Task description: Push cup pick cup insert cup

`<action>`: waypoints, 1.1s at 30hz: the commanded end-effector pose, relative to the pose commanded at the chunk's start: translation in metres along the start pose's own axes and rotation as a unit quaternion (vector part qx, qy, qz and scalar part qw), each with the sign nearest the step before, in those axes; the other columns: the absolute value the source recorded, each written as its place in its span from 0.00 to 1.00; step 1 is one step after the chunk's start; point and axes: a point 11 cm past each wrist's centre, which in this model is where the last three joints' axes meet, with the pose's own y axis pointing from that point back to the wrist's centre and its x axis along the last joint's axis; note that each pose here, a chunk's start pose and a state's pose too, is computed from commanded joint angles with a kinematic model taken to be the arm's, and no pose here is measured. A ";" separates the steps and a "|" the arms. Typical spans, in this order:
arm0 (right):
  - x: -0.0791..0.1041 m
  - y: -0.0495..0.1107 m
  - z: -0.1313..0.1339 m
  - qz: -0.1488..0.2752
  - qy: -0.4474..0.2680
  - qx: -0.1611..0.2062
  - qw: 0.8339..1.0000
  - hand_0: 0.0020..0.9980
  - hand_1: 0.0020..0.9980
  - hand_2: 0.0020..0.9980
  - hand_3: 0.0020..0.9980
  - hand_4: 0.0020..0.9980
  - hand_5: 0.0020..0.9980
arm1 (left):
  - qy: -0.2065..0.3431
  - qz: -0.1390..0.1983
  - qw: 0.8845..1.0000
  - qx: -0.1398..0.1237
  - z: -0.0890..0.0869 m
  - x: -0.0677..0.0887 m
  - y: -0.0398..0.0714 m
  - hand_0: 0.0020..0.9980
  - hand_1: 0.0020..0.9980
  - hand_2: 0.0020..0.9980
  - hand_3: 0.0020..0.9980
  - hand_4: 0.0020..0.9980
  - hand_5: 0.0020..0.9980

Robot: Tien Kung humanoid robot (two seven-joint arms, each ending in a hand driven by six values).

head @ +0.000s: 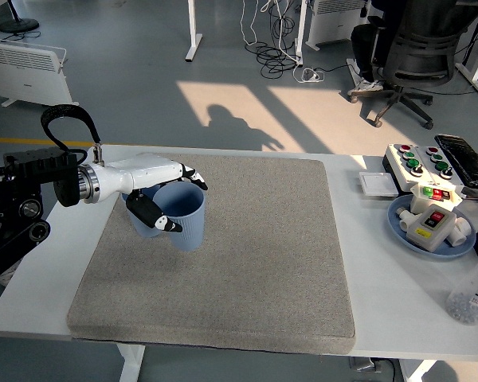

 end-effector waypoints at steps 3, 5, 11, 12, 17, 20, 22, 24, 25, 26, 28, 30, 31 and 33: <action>0.001 0.000 0.002 0.001 0.002 -0.002 1.000 0.69 0.60 0.64 0.56 0.10 0.41 | 0.005 0.066 0.997 0.033 -0.027 0.065 0.034 0.41 0.55 0.56 0.50 0.62 0.04; 0.001 0.000 0.003 0.001 0.003 -0.003 1.000 0.69 0.60 0.64 0.56 0.10 0.41 | 0.005 0.079 0.996 0.043 -0.035 0.078 0.040 0.41 0.55 0.56 0.50 0.62 0.04; 0.001 -0.001 0.005 0.001 0.005 -0.004 1.000 0.69 0.60 0.64 0.56 0.10 0.41 | 0.006 0.090 0.993 0.076 -0.057 0.086 0.043 0.41 0.55 0.56 0.49 0.61 0.05; 0.001 -0.001 0.005 0.001 0.005 -0.005 1.000 0.69 0.60 0.64 0.56 0.10 0.41 | 0.009 0.090 0.993 0.078 -0.060 0.084 0.042 0.41 0.55 0.56 0.49 0.61 0.05; 0.001 -0.001 0.006 0.000 0.006 -0.005 1.000 0.69 0.61 0.64 0.56 0.10 0.41 | 0.020 0.088 0.992 0.086 -0.070 0.076 0.036 0.42 0.55 0.56 0.49 0.60 0.05; 0.001 -0.001 0.006 0.000 0.007 -0.005 1.000 0.69 0.61 0.64 0.56 0.10 0.41 | 0.024 0.087 0.992 0.090 -0.075 0.071 0.032 0.42 0.55 0.56 0.49 0.59 0.04; 0.001 -0.001 0.006 0.000 0.007 -0.005 1.000 0.69 0.61 0.64 0.56 0.10 0.41 | 0.030 0.086 0.991 0.094 -0.079 0.066 0.029 0.42 0.55 0.56 0.49 0.59 0.04; 0.001 -0.001 0.006 0.000 0.008 -0.005 1.000 0.69 0.61 0.64 0.56 0.10 0.41 | 0.034 0.086 0.991 0.096 -0.083 0.063 0.027 0.42 0.55 0.56 0.49 0.59 0.04; 0.002 -0.001 0.006 0.000 0.008 -0.005 1.000 0.69 0.61 0.64 0.56 0.10 0.41 | 0.036 0.085 0.991 0.098 -0.084 0.061 0.026 0.43 0.56 0.56 0.49 0.59 0.03; 0.002 -0.001 0.006 0.000 0.009 -0.005 1.000 0.69 0.61 0.64 0.56 0.10 0.41 | 0.038 0.085 0.991 0.098 -0.085 0.060 0.025 0.43 0.56 0.56 0.49 0.59 0.03; 0.002 -0.001 0.006 0.001 0.009 -0.005 1.000 0.69 0.61 0.64 0.56 0.10 0.41 | 0.043 0.085 0.991 0.099 -0.088 0.056 0.023 0.43 0.56 0.56 0.49 0.59 0.03; 0.002 -0.001 0.006 0.001 0.010 -0.005 1.000 0.69 0.61 0.64 0.56 0.10 0.41 | 0.047 0.086 0.990 0.099 -0.089 0.053 0.022 0.43 0.56 0.56 0.49 0.59 0.03; 0.002 -0.001 0.006 0.001 0.010 -0.005 1.000 0.69 0.61 0.64 0.56 0.10 0.41 | 0.049 0.086 0.990 0.100 -0.091 0.050 0.021 0.43 0.56 0.57 0.49 0.58 0.02; 0.002 -0.001 0.006 0.001 0.010 -0.005 1.000 0.69 0.61 0.64 0.56 0.10 0.41 | 0.050 0.085 0.990 0.102 -0.093 0.047 0.020 0.43 0.56 0.57 0.49 0.58 0.02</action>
